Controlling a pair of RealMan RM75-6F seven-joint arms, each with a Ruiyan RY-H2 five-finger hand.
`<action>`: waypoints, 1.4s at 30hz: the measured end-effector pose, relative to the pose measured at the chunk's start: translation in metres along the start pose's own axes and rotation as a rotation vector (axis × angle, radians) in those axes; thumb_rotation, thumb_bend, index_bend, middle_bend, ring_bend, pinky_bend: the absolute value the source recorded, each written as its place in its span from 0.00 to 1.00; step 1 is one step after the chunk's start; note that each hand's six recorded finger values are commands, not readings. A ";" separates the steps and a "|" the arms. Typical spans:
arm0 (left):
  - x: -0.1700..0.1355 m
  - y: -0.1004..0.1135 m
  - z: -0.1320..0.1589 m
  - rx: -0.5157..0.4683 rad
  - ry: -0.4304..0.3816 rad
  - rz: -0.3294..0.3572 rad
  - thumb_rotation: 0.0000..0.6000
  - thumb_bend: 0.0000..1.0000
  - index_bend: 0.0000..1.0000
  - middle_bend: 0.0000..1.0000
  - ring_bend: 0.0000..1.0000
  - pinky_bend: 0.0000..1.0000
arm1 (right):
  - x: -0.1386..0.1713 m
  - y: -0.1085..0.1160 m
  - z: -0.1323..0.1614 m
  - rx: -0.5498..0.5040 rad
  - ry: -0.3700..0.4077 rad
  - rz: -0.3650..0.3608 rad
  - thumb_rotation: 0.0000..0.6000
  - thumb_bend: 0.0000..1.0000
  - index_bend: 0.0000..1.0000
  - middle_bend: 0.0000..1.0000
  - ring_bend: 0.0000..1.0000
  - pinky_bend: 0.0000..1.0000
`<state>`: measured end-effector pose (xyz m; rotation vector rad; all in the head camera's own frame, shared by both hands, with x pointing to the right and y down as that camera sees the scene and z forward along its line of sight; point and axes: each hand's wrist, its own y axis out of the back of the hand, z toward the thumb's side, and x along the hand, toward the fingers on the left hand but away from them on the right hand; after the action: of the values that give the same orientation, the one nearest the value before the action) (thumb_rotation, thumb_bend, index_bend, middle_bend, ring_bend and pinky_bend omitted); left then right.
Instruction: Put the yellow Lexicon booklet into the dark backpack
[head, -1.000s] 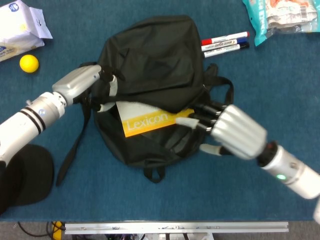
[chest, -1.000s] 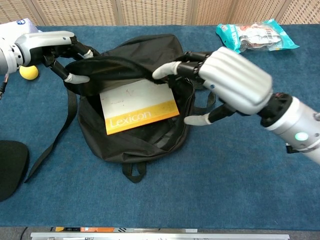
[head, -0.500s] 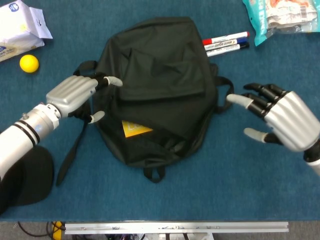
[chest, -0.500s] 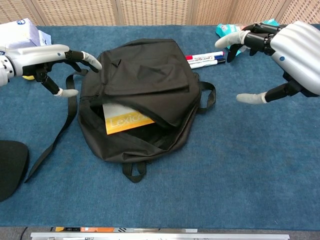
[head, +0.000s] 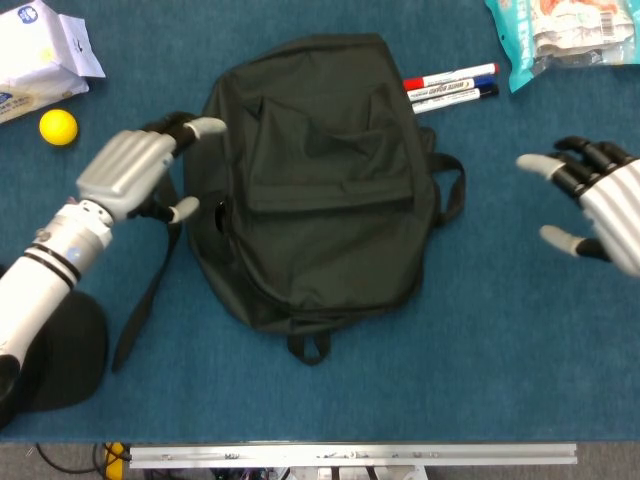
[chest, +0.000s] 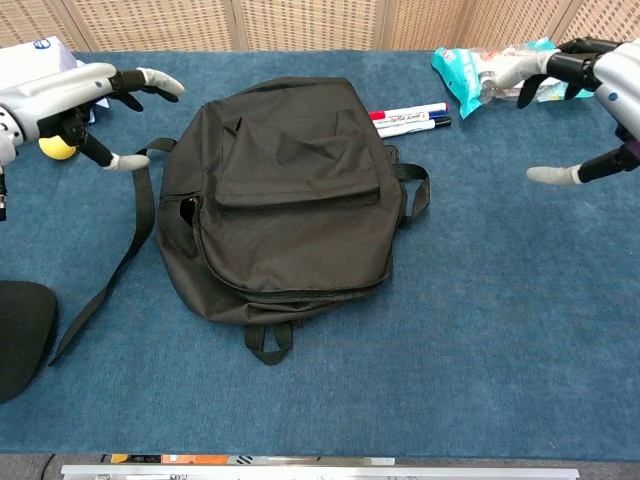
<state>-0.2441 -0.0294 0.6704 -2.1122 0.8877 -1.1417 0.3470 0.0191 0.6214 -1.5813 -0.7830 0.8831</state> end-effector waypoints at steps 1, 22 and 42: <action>-0.002 0.002 -0.004 0.002 0.008 0.020 1.00 0.28 0.15 0.18 0.10 0.18 | 0.003 0.000 -0.007 0.006 -0.031 0.004 1.00 0.00 0.35 0.48 0.32 0.45; -0.131 0.016 -0.110 0.145 0.324 0.370 1.00 0.28 0.22 0.21 0.12 0.18 | 0.092 0.010 -0.098 0.026 -0.439 0.009 1.00 0.08 0.51 0.54 0.38 0.49; -0.158 0.006 -0.108 0.182 0.356 0.381 1.00 0.28 0.24 0.21 0.12 0.18 | 0.092 0.001 -0.098 0.002 -0.441 0.048 1.00 0.08 0.52 0.54 0.38 0.49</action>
<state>-0.4045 0.0701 0.6398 -1.5333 1.2322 -1.3498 0.4778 0.0497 0.6188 -1.4237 -1.0533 1.2910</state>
